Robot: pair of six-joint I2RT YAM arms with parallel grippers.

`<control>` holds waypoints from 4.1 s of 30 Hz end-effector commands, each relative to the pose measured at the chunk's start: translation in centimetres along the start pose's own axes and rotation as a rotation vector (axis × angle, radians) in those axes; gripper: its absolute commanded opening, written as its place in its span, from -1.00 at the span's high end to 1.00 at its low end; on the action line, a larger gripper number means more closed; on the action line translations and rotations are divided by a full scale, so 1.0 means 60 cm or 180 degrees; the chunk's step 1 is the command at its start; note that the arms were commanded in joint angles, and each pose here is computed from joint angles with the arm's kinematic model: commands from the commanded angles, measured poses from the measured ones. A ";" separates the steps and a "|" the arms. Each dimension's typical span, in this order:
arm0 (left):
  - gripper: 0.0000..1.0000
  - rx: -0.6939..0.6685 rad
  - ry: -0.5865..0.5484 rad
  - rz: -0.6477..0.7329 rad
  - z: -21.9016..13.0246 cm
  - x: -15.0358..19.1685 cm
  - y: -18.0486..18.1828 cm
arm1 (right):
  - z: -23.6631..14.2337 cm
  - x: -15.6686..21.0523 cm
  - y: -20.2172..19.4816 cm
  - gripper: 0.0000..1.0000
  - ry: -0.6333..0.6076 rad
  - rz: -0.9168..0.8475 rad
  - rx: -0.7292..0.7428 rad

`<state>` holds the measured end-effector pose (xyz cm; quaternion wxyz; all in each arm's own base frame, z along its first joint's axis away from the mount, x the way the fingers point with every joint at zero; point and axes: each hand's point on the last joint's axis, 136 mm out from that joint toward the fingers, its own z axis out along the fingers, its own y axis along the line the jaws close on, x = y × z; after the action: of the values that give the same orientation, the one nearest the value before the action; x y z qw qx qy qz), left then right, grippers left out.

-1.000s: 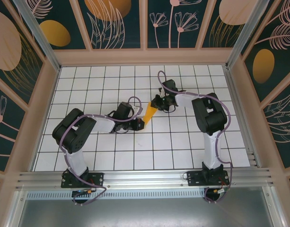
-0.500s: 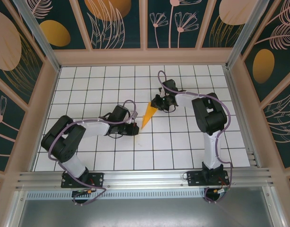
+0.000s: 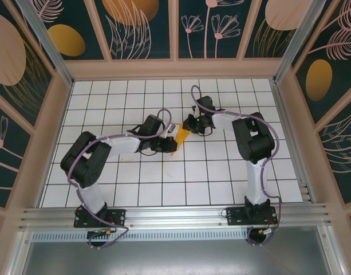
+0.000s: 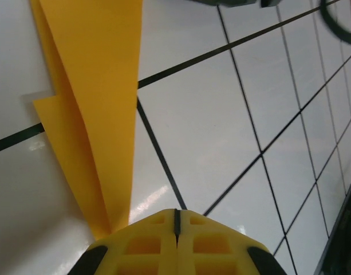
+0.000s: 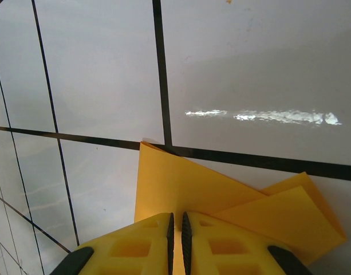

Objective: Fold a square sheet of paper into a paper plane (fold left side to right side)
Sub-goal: Fold the wing for the fifth time at the center of the table, then move the paper plane to the center of the table, then pick up the paper plane at the center of the table, then place the paper plane at the top-center of the table.

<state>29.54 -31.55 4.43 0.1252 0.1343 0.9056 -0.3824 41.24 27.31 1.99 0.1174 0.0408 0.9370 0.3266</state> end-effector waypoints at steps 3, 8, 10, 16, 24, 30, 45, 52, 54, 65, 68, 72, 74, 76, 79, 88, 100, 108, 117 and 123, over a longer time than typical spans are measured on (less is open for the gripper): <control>0.96 -0.0111 0.0132 -0.0025 0.025 0.014 0.027 | 0.015 -0.002 -0.059 0.65 -0.0032 0.0081 0.0352; 0.96 -0.0252 0.0189 -0.0096 0.023 0.042 0.051 | 0.013 -0.003 -0.060 0.64 -0.0039 0.0070 0.0382; 0.96 -0.0282 0.0228 -0.0138 0.018 0.062 0.060 | 0.011 -0.004 -0.060 0.64 -0.0045 0.0060 0.0387; 0.95 -0.0267 0.0282 -0.0261 -0.001 0.113 0.069 | 0.008 -0.007 -0.055 0.64 -0.0069 0.0026 0.0352; 0.81 -0.0193 -0.0153 -0.0072 -0.056 0.057 0.016 | -0.059 -0.064 0.019 0.37 -0.0446 -0.0240 0.0152; 0.55 -0.0525 -0.0884 0.0090 -0.120 -0.023 0.001 | -0.152 -0.089 0.047 -0.17 -0.0861 -0.0298 0.0375; 0.36 -0.1195 -0.1707 -0.0058 -0.186 -0.099 0.035 | -0.119 0.054 -0.021 -0.44 -0.0621 0.0281 0.0838; 0.35 -0.1238 -0.1705 -0.0061 -0.187 -0.101 0.038 | -0.088 0.092 -0.018 0.42 -0.0352 0.0296 0.0656; 0.36 -0.1276 -0.1708 -0.0052 -0.188 -0.101 0.040 | -0.091 0.091 0.013 0.75 -0.0359 0.0194 0.0361; 0.32 -0.1363 -0.1886 -0.0012 -0.219 -0.115 0.030 | -0.148 0.123 0.032 1.00 -0.0056 -0.0415 -0.0278; 0.28 -0.1372 -0.1894 0.0011 -0.221 -0.119 0.028 | -0.138 0.133 -0.027 1.00 0.0139 -0.0335 -0.0178; 0.22 -0.1386 -0.1913 0.0024 -0.226 -0.125 0.023 | -0.142 0.115 -0.104 0.85 0.0103 -0.0184 0.0198; 0.17 -0.1394 -0.1925 0.0033 -0.230 -0.128 0.020 | -0.161 0.094 -0.133 0.50 -0.0028 -0.0143 0.0545; 0.10 -0.1398 -0.1963 0.0043 -0.236 -0.133 0.016 | -0.184 0.078 -0.140 0.21 -0.0149 -0.0172 0.0835; -0.06 -0.1367 -0.2058 0.0063 -0.247 -0.139 0.008 | -0.226 0.065 -0.150 0.01 -0.0328 -0.0102 0.1238; -0.48 -0.1279 -0.2364 0.0053 -0.265 -0.158 -0.003 | -0.223 0.139 -0.057 -0.06 -0.0314 -0.0125 0.1233; -0.54 -0.1316 -0.2337 0.0051 -0.266 -0.147 0.005 | -0.123 0.155 -0.035 0.11 0.0005 -0.0364 0.1455; -0.58 -0.1360 -0.2357 0.0064 -0.275 -0.142 0.006 | -0.100 0.146 -0.042 0.84 0.0105 -0.0489 0.1588; -0.75 -0.1237 -0.2535 0.0220 -0.324 -0.132 -0.026 | -0.128 0.034 -0.008 0.98 -0.0055 -0.0729 0.1696; -0.97 -0.1222 -0.2630 0.0208 -0.353 -0.116 -0.032 | -0.112 -0.038 -0.003 0.98 -0.0070 -0.0711 0.1779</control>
<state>33.35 -19.19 23.00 0.5146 -0.0288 0.8226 -0.2400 41.51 24.29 8.36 0.1746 -0.0181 0.9812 0.0797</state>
